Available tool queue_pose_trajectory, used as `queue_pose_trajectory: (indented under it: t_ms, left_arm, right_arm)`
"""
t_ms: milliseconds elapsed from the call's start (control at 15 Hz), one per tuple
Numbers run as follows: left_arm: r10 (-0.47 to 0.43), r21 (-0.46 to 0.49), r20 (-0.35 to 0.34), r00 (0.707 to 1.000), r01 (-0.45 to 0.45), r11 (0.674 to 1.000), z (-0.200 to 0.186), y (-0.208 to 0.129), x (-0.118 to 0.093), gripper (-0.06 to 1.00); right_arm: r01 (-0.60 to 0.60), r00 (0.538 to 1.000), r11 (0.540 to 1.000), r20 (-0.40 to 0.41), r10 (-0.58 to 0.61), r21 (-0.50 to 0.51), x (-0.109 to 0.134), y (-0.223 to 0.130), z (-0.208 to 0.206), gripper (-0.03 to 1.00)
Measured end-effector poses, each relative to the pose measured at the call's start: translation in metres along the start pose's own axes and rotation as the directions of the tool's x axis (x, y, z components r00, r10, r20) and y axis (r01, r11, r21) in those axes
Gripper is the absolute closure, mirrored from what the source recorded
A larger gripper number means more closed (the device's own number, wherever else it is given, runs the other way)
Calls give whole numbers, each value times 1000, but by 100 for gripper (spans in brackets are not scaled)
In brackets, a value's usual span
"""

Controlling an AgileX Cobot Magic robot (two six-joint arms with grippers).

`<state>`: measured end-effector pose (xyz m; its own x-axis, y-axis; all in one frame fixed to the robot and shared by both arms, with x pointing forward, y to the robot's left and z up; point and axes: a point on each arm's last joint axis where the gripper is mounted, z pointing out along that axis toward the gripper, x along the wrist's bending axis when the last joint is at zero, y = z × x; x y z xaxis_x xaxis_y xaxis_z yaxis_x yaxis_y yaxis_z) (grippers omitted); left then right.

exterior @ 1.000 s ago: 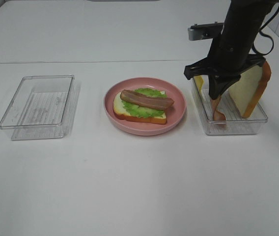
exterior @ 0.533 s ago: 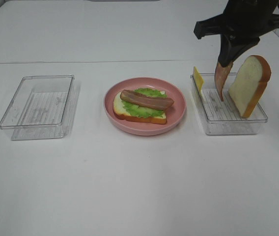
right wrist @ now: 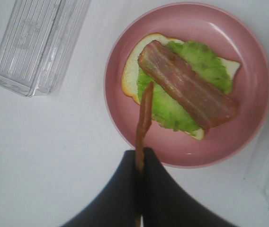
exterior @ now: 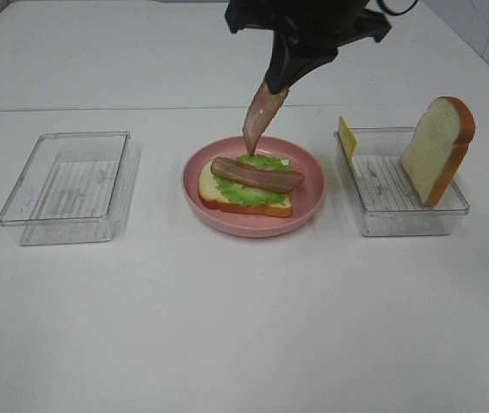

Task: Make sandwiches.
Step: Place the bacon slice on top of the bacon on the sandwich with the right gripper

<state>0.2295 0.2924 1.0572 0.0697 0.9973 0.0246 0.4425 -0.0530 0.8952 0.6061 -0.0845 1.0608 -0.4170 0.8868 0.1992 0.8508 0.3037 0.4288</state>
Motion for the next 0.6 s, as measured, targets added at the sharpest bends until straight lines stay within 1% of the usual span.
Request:
queue_pose_trajectory:
  t_ms: [133, 200, 267, 467, 533, 600]
  left_arm:
    - [0, 0, 0, 1000, 0, 1000, 0, 0, 0, -5]
    - [0, 0, 0, 1000, 0, 1000, 0, 0, 0, -5]
    - [0, 0, 0, 1000, 0, 1000, 0, 0, 0, -5]
    - [0, 0, 0, 1000, 0, 1000, 0, 0, 0, -5]
    - [0, 0, 0, 1000, 0, 1000, 0, 0, 0, -5]
    - [0, 0, 0, 1000, 0, 1000, 0, 0, 0, -5]
  right_arm:
    - [7, 1000, 1000, -24, -7, 3, 8, 0, 17, 95]
    - [6, 999, 1000, -51, -5, 10, 14, 0, 36, 95]
    - [3, 997, 1000, -74, -1, 27, 17, -2, 46, 95]
    - [11, 990, 999, -142, -5, 42, 21, 0, 65, 95]
    - [23, 989, 999, -149, -18, 35, 21, 4, 73, 95]
    - [36, 990, 999, -138, -31, 33, 19, 6, 79, 95]
